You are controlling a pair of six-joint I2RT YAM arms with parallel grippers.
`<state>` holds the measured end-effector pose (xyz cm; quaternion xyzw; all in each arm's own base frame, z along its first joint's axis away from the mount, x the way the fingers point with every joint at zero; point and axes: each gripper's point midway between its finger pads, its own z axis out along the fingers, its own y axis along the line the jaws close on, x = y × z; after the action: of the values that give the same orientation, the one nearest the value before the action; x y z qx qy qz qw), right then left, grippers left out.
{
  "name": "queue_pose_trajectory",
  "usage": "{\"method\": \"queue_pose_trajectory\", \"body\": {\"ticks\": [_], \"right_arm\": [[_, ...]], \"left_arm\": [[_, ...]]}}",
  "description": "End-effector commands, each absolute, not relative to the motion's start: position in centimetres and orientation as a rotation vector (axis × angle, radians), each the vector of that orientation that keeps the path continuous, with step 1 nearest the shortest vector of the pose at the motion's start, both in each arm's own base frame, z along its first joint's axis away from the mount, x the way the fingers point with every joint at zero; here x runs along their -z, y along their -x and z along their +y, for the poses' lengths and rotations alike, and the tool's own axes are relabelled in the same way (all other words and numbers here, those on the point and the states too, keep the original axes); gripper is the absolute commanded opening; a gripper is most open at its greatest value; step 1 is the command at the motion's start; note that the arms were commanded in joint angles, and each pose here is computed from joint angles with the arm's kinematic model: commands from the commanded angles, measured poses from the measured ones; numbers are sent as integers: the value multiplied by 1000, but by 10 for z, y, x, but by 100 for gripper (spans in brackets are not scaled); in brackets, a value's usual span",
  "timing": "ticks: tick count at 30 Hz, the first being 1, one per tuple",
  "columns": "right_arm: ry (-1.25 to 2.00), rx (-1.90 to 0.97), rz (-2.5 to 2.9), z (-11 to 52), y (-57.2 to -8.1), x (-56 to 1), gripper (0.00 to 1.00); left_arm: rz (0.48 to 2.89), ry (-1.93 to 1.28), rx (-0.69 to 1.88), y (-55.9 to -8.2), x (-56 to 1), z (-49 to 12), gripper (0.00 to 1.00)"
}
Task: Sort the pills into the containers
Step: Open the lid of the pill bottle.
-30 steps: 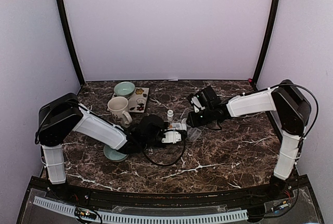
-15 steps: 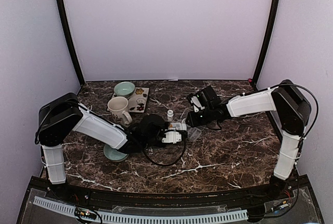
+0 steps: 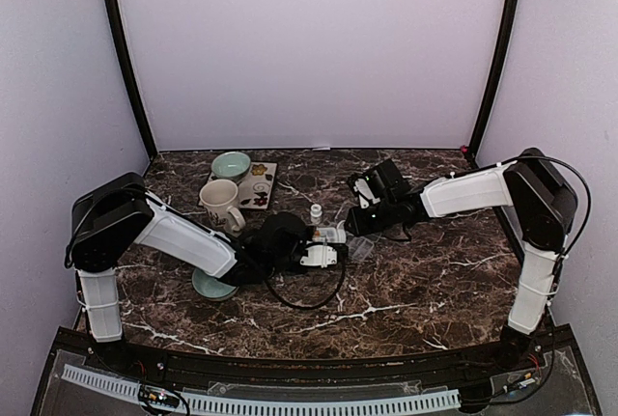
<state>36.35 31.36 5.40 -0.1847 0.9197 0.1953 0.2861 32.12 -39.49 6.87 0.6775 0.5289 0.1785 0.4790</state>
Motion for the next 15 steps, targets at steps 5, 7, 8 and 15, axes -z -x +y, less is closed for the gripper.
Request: {"method": "queue_pose_trajectory", "body": {"ticks": [5, 7, 8, 15], "right_arm": [[471, -548, 2424, 314, -367, -62, 28], [472, -547, 2426, 314, -367, -61, 28], [471, -546, 2426, 313, -367, -62, 28], [466, -544, 2419, 313, -367, -64, 28]], "left_arm": [[1238, -1574, -435, -325, -102, -408, 3], [1235, -1570, -438, -326, -103, -408, 3], [1234, -1570, -440, -326, -103, -407, 3], [1229, -1569, -446, -326, -104, -407, 3]]}}
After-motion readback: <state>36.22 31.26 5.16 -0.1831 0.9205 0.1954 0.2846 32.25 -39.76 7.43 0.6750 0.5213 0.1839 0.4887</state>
